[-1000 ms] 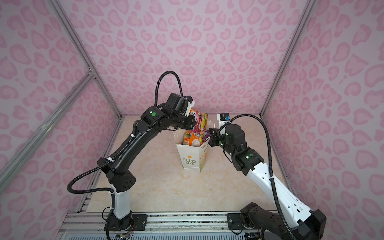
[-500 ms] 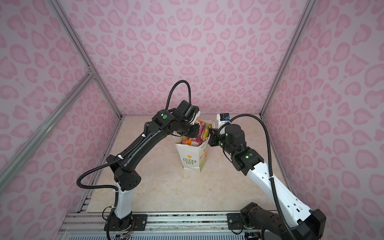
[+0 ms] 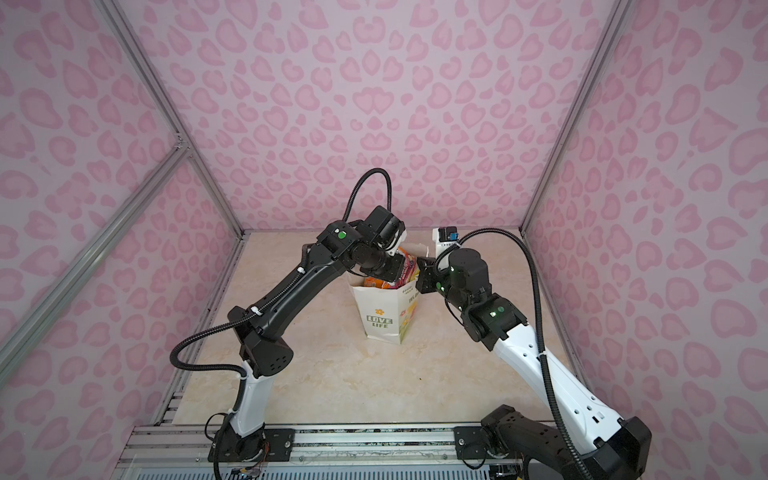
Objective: Place the snacks into the paper bag
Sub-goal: Place the snack in the paper bag, then pick up the paper bag from the center of the table.
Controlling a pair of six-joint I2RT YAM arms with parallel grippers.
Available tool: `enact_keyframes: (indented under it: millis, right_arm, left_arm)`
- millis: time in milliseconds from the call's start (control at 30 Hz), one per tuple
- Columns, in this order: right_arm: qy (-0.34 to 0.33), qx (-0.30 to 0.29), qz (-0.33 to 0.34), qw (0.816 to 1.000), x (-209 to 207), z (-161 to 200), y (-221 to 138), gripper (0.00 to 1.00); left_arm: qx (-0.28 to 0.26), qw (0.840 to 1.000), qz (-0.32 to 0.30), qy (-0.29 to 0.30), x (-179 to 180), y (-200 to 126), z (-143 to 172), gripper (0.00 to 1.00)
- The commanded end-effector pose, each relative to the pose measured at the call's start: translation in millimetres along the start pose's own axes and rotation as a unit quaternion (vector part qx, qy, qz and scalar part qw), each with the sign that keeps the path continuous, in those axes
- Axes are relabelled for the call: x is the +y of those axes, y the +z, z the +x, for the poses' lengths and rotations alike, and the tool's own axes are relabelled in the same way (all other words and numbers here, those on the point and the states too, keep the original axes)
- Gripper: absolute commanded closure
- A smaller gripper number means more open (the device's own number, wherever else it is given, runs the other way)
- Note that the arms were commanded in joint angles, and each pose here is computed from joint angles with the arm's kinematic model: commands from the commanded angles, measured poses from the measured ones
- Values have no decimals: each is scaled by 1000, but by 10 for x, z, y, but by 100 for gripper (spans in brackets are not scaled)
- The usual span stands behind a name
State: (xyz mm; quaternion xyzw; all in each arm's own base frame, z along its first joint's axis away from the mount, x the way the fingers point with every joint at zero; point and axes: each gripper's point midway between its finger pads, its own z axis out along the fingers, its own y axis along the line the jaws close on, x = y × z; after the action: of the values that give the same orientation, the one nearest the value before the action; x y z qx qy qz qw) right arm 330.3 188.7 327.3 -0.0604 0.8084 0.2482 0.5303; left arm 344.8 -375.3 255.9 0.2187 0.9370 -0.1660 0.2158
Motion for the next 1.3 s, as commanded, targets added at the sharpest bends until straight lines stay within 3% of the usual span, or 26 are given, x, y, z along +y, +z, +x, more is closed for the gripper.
enact_keyframes:
  millis: [0, 200, 267, 333, 400, 533, 767, 900, 1033, 1167, 1267]
  right_arm:
    - [-2, -2, -4, 1000, 19, 2, -6, 100]
    - [-2, -3, -3, 1000, 17, -2, -20, 100]
    - [-2, -4, -2, 1000, 11, -5, -25, 100]
    - [-3, -3, 0, 1000, 5, -1, -24, 100]
    - [-3, -5, 0, 1000, 7, -11, -35, 100]
    - [-4, -4, 2, 1000, -3, -5, -30, 100]
    - [-4, -5, 4, 1000, -9, -5, -32, 100]
    - [-4, -5, 5, 1000, -14, -6, -31, 100]
    - [-4, -3, 5, 1000, -20, 19, -23, 100]
    - [-4, -3, 4, 1000, -14, 18, -24, 100]
    - [-3, -3, 4, 1000, -18, 22, -18, 100]
  left_arm:
    - [26, 999, -26, 4, 105, 164, 85, 86]
    - [56, 996, -66, -4, 321, 451, 194, 80]
    - [50, 996, -68, -4, 326, 432, 170, 70]
    - [41, 996, -76, -7, 354, 388, 139, 51]
    - [26, 996, -87, -11, 385, 298, 91, 41]
    - [-10, 997, -72, -17, 317, 11, -26, 31]
    - [-82, 996, 39, -14, -68, -712, -219, 11]
    - [-142, 988, 58, -16, -95, -1222, -290, 7]
    - [-203, 978, -33, -42, 311, -1594, -250, 5]
    - [-200, 972, -109, -66, 744, -1598, -129, 2]
    - [-177, 974, -115, -88, 951, -1437, -91, 2]
